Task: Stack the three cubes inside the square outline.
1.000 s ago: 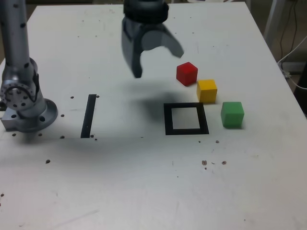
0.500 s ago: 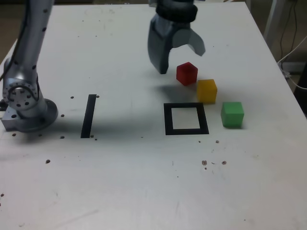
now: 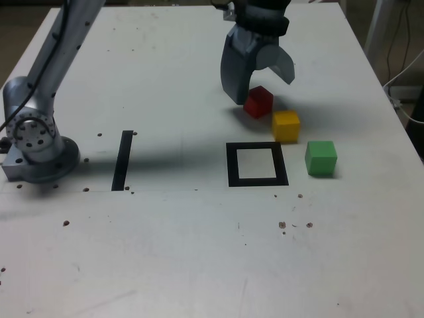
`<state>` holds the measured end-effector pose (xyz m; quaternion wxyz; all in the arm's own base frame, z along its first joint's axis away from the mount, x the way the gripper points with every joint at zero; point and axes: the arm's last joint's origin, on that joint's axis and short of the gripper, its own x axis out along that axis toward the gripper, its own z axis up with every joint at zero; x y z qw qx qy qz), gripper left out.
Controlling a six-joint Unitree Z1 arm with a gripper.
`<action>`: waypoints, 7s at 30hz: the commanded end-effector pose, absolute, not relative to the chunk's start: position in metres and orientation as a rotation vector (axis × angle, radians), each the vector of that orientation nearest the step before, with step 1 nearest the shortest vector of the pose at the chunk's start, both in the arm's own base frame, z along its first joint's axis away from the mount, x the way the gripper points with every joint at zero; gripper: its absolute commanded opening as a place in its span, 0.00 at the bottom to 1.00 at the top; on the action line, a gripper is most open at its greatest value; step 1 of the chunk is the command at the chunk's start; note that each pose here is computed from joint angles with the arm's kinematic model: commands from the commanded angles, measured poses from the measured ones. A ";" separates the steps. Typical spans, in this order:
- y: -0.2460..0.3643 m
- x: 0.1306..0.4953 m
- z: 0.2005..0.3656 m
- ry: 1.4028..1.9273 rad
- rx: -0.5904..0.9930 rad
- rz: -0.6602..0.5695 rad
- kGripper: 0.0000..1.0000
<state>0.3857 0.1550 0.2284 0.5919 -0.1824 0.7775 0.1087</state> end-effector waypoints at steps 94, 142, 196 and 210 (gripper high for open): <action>0.012 0.381 0.232 1.843 -0.142 -0.104 0.26; 0.013 0.387 0.211 1.841 -0.109 -0.109 0.99; 0.097 0.431 0.202 1.853 -0.172 -0.056 0.47; 0.094 0.432 0.200 1.864 -0.149 -0.051 0.29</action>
